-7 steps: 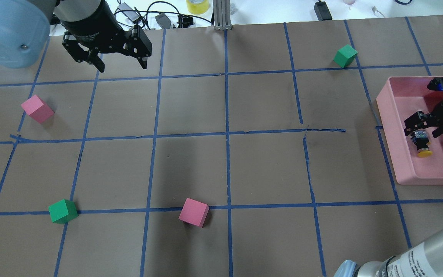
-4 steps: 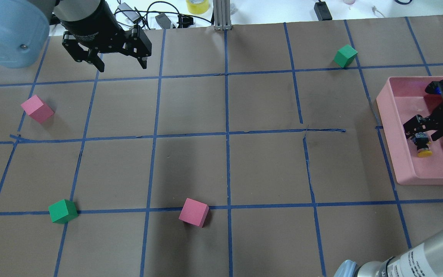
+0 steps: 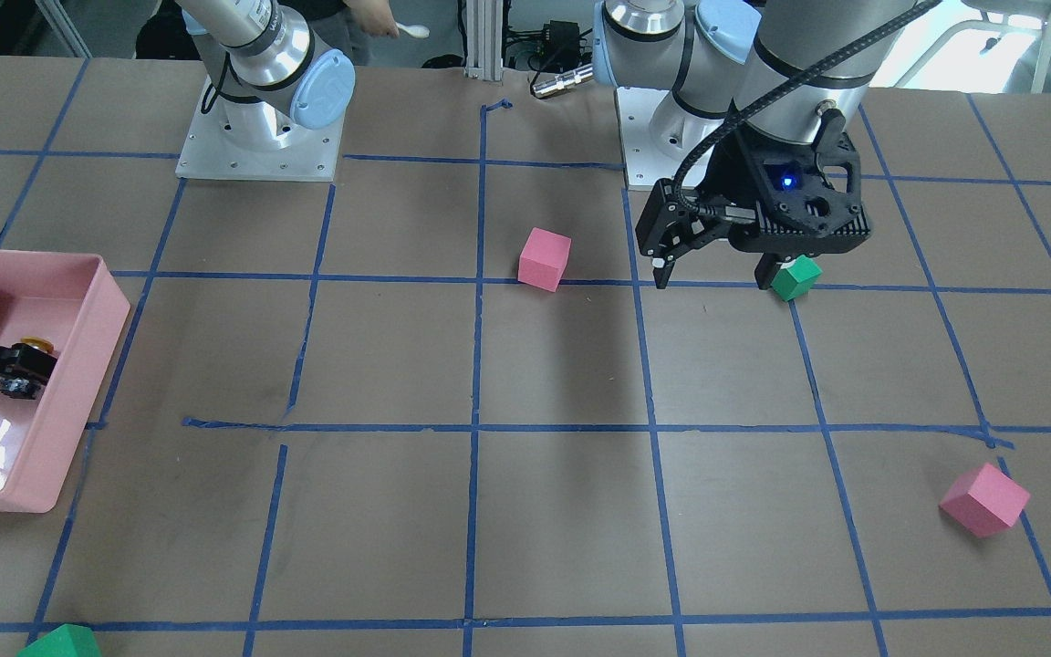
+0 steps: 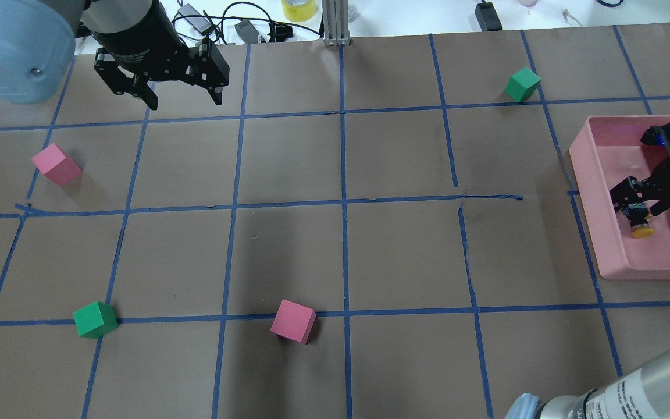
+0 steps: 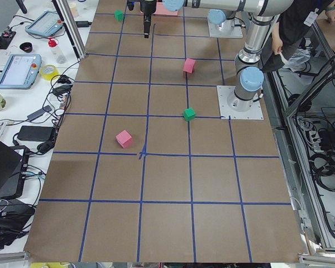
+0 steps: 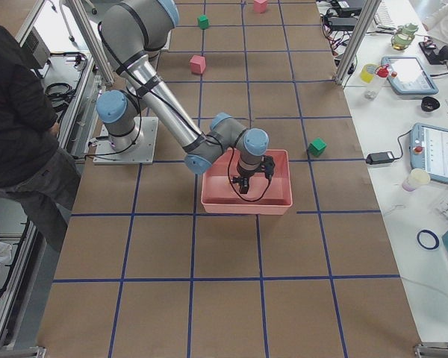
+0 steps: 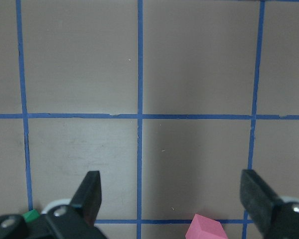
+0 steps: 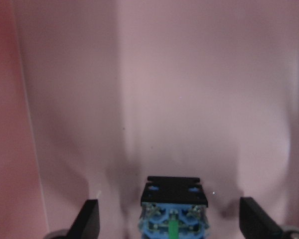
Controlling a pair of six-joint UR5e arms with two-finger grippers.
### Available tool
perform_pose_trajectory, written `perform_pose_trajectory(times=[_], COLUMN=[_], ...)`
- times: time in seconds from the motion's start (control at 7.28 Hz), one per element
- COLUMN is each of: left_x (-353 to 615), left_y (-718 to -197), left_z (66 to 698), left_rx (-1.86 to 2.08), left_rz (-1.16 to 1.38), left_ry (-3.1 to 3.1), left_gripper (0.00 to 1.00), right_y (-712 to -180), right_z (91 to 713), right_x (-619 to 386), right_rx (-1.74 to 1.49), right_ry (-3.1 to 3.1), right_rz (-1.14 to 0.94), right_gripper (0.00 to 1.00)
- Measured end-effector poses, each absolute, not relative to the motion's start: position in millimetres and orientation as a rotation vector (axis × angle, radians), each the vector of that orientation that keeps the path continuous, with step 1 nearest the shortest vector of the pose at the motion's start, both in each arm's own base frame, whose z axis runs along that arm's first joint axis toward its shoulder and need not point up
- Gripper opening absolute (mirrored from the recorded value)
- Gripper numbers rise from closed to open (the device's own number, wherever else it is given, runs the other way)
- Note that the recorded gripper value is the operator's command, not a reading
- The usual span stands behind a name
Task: Align button upright
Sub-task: 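Lower the right gripper onto the yellow-capped button and close on it, then lift the button out of the tray with the right gripper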
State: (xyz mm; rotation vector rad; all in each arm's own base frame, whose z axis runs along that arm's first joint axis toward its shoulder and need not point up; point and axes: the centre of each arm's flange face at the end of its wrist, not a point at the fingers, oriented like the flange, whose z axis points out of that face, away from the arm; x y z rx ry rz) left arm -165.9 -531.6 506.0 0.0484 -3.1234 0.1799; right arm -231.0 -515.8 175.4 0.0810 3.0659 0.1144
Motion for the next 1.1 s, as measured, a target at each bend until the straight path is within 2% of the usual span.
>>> perform_pose_trajectory(times=[0.27, 0.41, 0.55, 1.1], left_x=[-166, -166, -166, -166], left_y=[-532, -532, -532, -532], left_z=[506, 506, 506, 506], left_rx=[0.049, 0.049, 0.049, 0.049], left_rz=[0.18, 0.18, 0.18, 0.18], left_ry=[-3.125, -3.125, -3.125, -3.125], left_gripper=[1.0, 1.0, 1.0, 1.0], right_y=[-516, -516, -517, -518], right_z=[176, 177, 179, 214], right_x=[-232, -232, -233, -232], right_rx=[0.066, 0.05, 0.036, 0.011], right_ry=[3.07, 3.073, 3.077, 3.109], right_rz=[0.115, 0.113, 0.108, 0.048], right_gripper=[0.25, 0.06, 0.0, 0.0])
